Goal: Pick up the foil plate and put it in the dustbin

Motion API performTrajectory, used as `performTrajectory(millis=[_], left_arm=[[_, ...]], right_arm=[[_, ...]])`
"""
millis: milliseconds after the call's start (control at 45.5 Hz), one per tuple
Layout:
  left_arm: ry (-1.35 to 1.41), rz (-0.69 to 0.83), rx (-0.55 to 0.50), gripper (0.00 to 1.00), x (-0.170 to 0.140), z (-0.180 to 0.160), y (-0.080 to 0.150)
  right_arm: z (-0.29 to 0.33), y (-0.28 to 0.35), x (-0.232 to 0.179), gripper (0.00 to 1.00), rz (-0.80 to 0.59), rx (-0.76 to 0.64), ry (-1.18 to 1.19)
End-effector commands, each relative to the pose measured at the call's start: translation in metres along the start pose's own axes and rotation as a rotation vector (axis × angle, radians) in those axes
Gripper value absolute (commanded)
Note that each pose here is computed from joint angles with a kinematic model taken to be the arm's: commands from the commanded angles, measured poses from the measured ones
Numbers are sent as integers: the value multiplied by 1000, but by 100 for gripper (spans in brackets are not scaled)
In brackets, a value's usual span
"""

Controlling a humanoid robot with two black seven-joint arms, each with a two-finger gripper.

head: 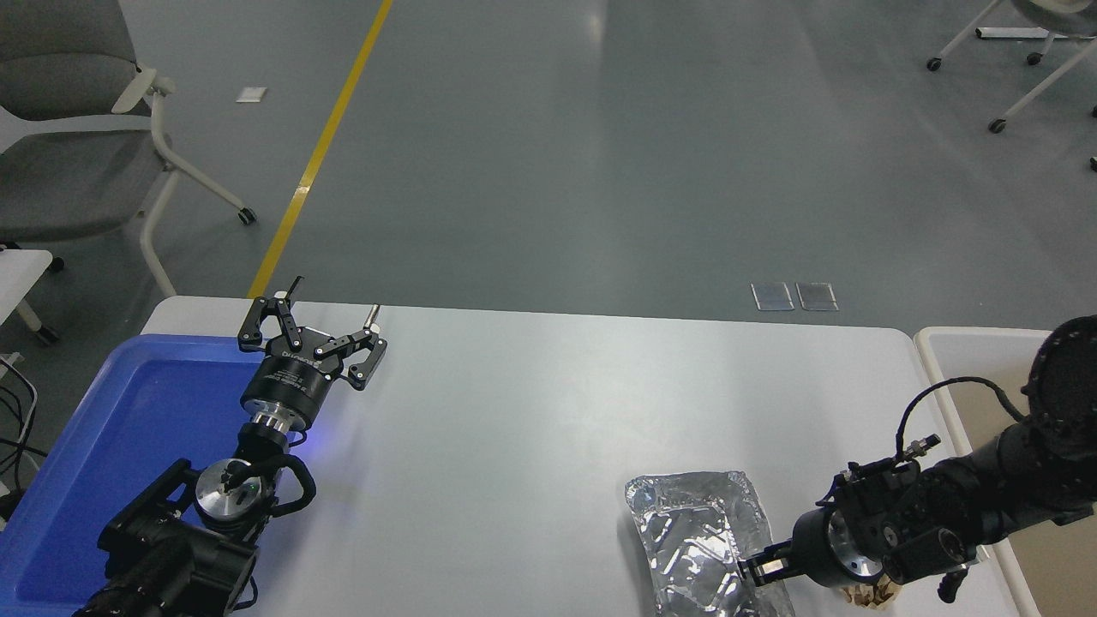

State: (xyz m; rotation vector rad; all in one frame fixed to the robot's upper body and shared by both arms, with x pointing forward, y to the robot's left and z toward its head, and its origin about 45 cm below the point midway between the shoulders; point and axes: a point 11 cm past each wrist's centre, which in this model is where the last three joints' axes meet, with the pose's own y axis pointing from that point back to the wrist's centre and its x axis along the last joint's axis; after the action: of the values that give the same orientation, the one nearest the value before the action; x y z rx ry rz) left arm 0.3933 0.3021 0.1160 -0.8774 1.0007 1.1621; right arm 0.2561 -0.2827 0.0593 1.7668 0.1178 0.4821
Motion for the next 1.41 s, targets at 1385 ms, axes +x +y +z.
performTrajectory(millis=[1385], left_arm=[[0, 1, -1, 99, 0, 0, 0]], right_arm=[[-48, 307, 149, 0, -64, -111, -34]])
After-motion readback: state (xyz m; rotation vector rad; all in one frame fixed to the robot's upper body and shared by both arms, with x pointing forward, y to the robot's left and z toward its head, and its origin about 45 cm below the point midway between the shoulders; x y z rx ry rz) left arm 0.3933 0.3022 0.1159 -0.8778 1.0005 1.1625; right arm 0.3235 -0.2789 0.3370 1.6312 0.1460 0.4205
